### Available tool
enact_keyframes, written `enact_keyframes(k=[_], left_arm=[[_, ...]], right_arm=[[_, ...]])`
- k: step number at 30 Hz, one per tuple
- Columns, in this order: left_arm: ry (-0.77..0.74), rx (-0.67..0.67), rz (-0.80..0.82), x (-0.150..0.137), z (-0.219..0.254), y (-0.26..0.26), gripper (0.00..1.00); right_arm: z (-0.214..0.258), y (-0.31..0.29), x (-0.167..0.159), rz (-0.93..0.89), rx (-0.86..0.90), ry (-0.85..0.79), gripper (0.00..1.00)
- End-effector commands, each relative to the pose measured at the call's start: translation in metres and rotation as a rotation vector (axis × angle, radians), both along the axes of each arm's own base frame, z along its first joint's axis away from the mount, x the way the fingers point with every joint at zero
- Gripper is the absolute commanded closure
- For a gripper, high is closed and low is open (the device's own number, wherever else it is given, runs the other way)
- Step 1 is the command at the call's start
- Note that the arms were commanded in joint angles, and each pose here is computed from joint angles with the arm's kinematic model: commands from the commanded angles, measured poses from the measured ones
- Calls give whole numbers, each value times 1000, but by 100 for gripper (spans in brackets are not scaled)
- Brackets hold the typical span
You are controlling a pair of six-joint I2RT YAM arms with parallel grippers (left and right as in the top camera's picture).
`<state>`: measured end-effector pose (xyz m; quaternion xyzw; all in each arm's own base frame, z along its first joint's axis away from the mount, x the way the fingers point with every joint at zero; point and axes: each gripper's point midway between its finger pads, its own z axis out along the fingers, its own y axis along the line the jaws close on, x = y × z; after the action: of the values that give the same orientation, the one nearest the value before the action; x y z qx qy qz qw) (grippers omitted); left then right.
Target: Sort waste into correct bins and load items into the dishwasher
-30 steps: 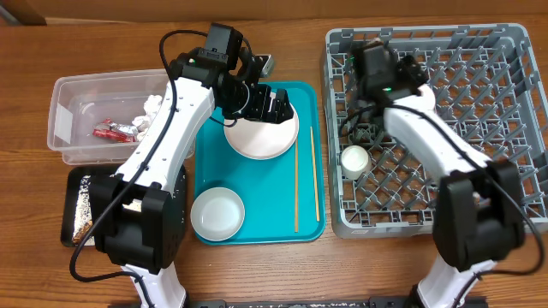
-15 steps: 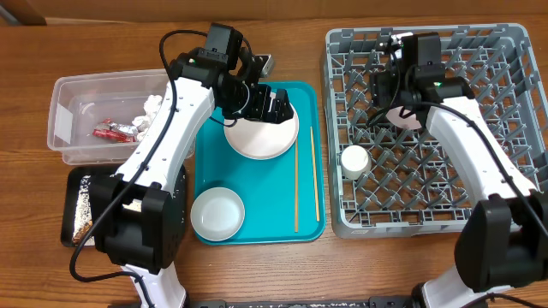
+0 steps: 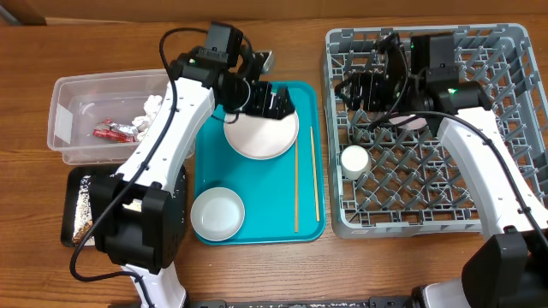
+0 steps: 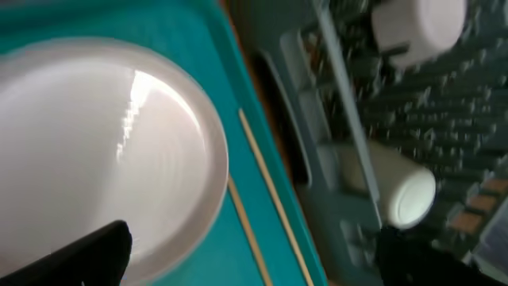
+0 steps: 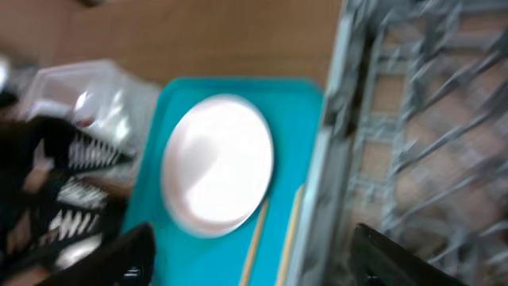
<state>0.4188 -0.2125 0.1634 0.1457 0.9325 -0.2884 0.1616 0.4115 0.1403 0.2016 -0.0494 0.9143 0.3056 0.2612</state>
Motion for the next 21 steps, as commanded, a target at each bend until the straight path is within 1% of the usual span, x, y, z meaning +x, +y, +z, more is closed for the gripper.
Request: enact_keyframes(k=[1, 2, 5, 9, 10, 12, 14, 15, 17, 18, 21], left_arm=[[-114, -4, -3, 17, 16, 0, 0], [-142, 7, 7, 23, 18, 2, 0], [-181, 44, 34, 33, 18, 8, 0], [-115, -14, 34, 22, 19, 1, 0], [-99, -35, 26, 19, 22, 1, 0], [-50, -61, 31, 13, 28, 9, 0], [-14, -59, 71, 10, 37, 29, 0], [-5, -52, 98, 11, 43, 42, 0], [-8, -42, 156, 14, 60, 73, 0], [-14, -40, 194, 16, 69, 91, 0], [-36, -44, 311, 17, 94, 142, 0]], right_arm=[[12, 13, -14, 43, 82, 38, 4], [10, 13, -17, 44, 83, 56, 0], [5, 13, -25, 45, 82, 97, 0], [8, 22, -37, 86, 141, 144, 0], [9, 24, -40, 95, 154, 155, 4], [8, 24, -44, 97, 158, 175, 25], [6, 24, -47, 97, 156, 191, 57], [5, 26, -49, 101, 156, 198, 69], [5, 31, -52, 115, 153, 202, 82], [5, 35, -54, 126, 150, 203, 83], [-2, 45, -59, 123, 104, 221, 84]])
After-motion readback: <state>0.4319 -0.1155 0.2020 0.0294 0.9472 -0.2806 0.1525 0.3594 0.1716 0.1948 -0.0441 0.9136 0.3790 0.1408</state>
